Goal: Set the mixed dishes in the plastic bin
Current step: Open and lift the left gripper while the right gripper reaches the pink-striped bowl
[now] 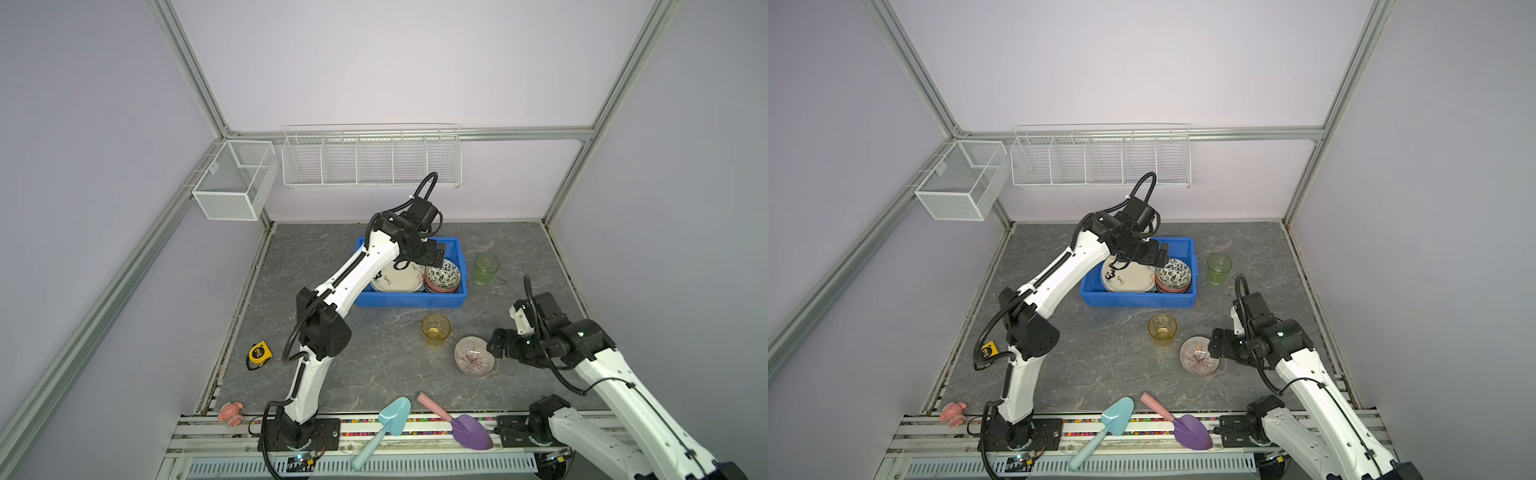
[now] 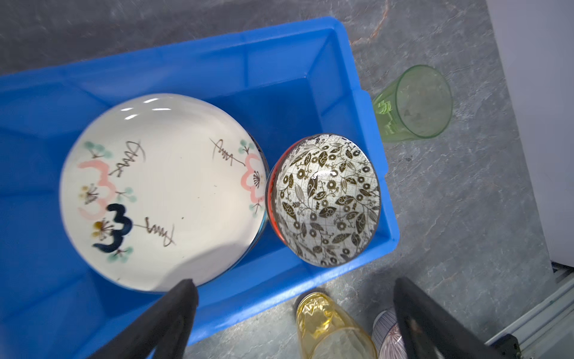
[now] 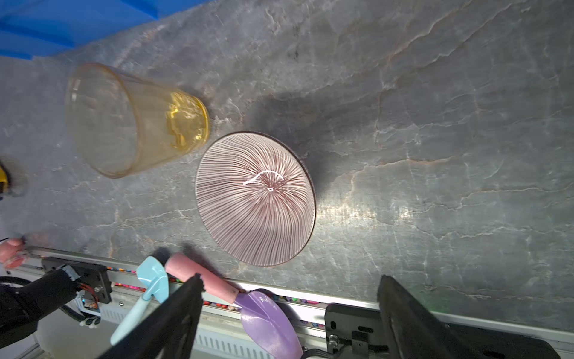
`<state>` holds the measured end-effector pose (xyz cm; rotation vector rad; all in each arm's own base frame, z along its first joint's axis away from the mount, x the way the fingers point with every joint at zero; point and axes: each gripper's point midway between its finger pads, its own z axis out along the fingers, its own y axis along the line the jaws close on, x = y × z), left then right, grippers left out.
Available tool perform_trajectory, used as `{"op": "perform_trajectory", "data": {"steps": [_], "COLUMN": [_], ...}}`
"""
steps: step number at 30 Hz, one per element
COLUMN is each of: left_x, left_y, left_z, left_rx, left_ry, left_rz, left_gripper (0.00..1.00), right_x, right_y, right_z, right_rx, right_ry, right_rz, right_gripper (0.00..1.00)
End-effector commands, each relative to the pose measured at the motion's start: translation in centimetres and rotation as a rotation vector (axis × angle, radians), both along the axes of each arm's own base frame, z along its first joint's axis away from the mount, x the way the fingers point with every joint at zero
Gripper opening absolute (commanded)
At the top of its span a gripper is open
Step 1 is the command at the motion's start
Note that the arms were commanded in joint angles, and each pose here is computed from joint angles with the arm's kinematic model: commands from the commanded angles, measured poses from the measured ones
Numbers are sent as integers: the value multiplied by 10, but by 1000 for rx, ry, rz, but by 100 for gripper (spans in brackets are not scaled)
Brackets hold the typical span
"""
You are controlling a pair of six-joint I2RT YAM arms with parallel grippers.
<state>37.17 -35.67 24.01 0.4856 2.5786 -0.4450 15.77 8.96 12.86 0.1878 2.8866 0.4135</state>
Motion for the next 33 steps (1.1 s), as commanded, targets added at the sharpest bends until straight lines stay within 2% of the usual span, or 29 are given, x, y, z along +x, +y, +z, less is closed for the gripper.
{"op": "perform_trajectory", "data": {"steps": [1, 7, 12, 15, 21, 24, 27, 33], "left_x": [-2, -9, -15, -20, -20, -15, -15, -11], "left_y": [26, 59, 64, 57, 56, 48, 41, 59], "left_z": [22, 26, 19, 22, 21, 18, 15, 12], "left_rx": [27, 53, 20, -3, -9, -58, -108, -54], "left_ry": [-100, -219, -250, -239, -228, -225, -168, -195], "left_rz": [42, 95, 80, 24, 23, 30, 10, 44], "left_gripper": [98, 98, 100, 99, 100, 100, 99, 100], "right_x": [-1, 6, 13, 13, 13, 12, 11, 12], "right_y": [-1, 2, 15, 17, 18, 17, 15, 13], "right_z": [-15, -27, -49, -64, -77, -76, -71, -69], "right_rx": [-21, -20, 34, 31, 33, 28, 17, 7], "right_ry": [38, 70, 93, 123, 136, 137, 134, 125], "right_rz": [12, -14, -9, -11, -22, -21, -17, -11], "right_gripper": [92, 94, 100, 95, 85, 80, 78, 77]}}
